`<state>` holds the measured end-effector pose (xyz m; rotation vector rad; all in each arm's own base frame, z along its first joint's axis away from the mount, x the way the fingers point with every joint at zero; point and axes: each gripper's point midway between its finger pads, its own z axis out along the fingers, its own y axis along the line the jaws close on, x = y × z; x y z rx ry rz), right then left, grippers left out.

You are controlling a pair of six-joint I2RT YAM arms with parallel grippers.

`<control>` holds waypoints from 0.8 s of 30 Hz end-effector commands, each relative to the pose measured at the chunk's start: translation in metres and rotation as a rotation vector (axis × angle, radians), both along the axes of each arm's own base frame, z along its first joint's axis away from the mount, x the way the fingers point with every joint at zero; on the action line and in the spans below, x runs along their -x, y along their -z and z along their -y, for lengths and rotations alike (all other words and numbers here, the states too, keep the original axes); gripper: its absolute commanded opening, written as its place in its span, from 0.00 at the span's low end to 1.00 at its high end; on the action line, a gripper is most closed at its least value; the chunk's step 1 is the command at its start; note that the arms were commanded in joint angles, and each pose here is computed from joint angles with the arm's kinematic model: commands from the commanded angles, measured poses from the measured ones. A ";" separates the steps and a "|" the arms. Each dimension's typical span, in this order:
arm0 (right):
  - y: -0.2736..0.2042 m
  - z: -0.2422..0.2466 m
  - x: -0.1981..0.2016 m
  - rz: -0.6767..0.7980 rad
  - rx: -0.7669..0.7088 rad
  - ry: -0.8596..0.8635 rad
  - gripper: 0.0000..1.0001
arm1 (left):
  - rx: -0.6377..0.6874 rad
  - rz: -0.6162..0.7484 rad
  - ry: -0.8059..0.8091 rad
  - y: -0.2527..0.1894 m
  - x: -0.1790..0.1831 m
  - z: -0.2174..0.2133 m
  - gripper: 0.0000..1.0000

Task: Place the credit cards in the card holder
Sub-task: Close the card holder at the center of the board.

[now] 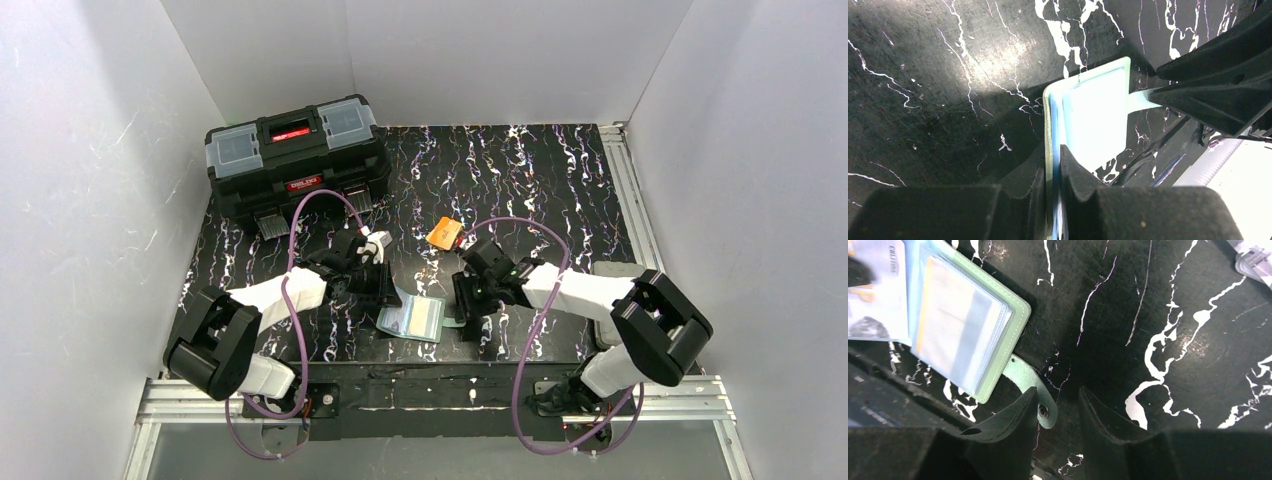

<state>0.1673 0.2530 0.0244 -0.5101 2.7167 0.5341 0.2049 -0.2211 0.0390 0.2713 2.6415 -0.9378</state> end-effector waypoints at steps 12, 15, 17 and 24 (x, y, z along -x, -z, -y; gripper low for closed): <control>-0.006 -0.010 0.030 -0.276 -0.238 -0.061 0.37 | 0.007 0.040 -0.004 -0.014 -0.007 0.001 0.10; -0.005 -0.007 0.031 -0.285 -0.243 -0.051 0.31 | 0.007 0.042 -0.002 -0.014 -0.006 0.001 0.10; -0.005 -0.006 0.030 -0.285 -0.244 -0.045 0.26 | 0.008 0.045 -0.002 -0.015 -0.007 0.001 0.10; -0.002 -0.008 0.022 -0.274 -0.231 -0.036 0.16 | 0.005 0.051 0.030 -0.028 -0.009 0.004 0.14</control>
